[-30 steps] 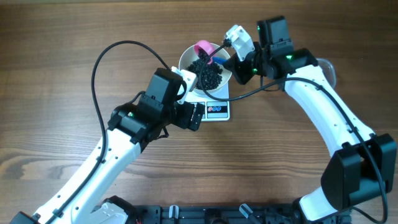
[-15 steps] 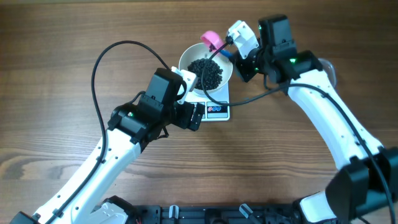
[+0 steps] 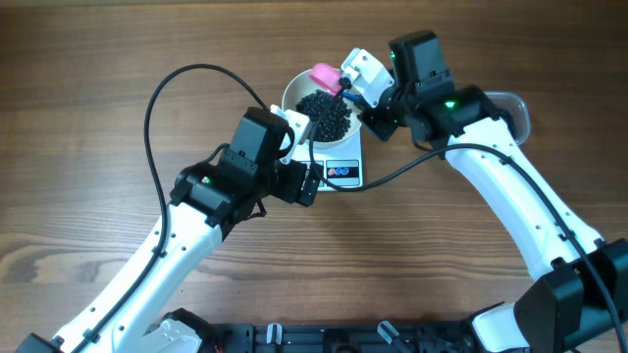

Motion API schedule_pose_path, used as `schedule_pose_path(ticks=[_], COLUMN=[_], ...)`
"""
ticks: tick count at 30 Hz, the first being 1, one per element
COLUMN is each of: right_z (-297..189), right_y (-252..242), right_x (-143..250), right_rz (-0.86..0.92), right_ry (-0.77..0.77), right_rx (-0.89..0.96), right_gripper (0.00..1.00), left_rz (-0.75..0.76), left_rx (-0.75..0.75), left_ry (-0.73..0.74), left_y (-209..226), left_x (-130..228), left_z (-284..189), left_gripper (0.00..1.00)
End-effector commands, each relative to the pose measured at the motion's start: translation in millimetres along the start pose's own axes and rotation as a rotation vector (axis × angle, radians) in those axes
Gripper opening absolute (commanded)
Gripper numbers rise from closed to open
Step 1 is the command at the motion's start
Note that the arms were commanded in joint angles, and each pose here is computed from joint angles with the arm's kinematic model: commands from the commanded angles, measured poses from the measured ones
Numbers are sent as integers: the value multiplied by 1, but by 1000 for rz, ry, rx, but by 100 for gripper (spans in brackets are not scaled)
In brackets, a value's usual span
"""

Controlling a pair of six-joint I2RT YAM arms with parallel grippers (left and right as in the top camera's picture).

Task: Scoop item into bowl and weigh 150g on scale
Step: 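Return the empty scoop to the bean tub with the right gripper, then dig the scoop into the black beans and lift it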

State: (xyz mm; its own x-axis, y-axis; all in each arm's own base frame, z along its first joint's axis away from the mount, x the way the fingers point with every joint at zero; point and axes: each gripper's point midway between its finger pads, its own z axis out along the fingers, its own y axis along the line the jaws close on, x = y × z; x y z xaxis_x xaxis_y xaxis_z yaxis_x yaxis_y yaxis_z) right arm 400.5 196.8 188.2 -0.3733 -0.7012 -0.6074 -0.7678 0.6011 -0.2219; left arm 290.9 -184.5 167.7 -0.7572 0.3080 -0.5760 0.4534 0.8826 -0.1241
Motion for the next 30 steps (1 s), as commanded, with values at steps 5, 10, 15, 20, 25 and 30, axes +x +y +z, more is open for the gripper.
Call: schedule_pose_path(ticks=[5, 10, 15, 20, 25, 30], right_z=[-6, -43, -133, -148, -121, -84], right_y=[17, -29, -119, -120, -122, -125], right_x=[-24, -45, 59, 178, 226, 249], right_rz=[8, 279, 514, 623, 671, 692], right_ry=[-117, -256, -114, 274, 491, 564], right_rx=[-104, -1, 311, 348, 333, 273], right_gripper=[4, 4, 4, 5, 4, 4], left_rz=[-9, -9, -9, -9, -9, -9], left_rx=[-10, -10, -10, -10, -10, -10], left_ry=[9, 9, 9, 9, 9, 9], left_y=[2, 2, 2, 2, 2, 2], left_x=[3, 3, 3, 3, 3, 3], left_z=[2, 2, 2, 2, 2, 2], left_gripper=[100, 100, 100, 100, 100, 100])
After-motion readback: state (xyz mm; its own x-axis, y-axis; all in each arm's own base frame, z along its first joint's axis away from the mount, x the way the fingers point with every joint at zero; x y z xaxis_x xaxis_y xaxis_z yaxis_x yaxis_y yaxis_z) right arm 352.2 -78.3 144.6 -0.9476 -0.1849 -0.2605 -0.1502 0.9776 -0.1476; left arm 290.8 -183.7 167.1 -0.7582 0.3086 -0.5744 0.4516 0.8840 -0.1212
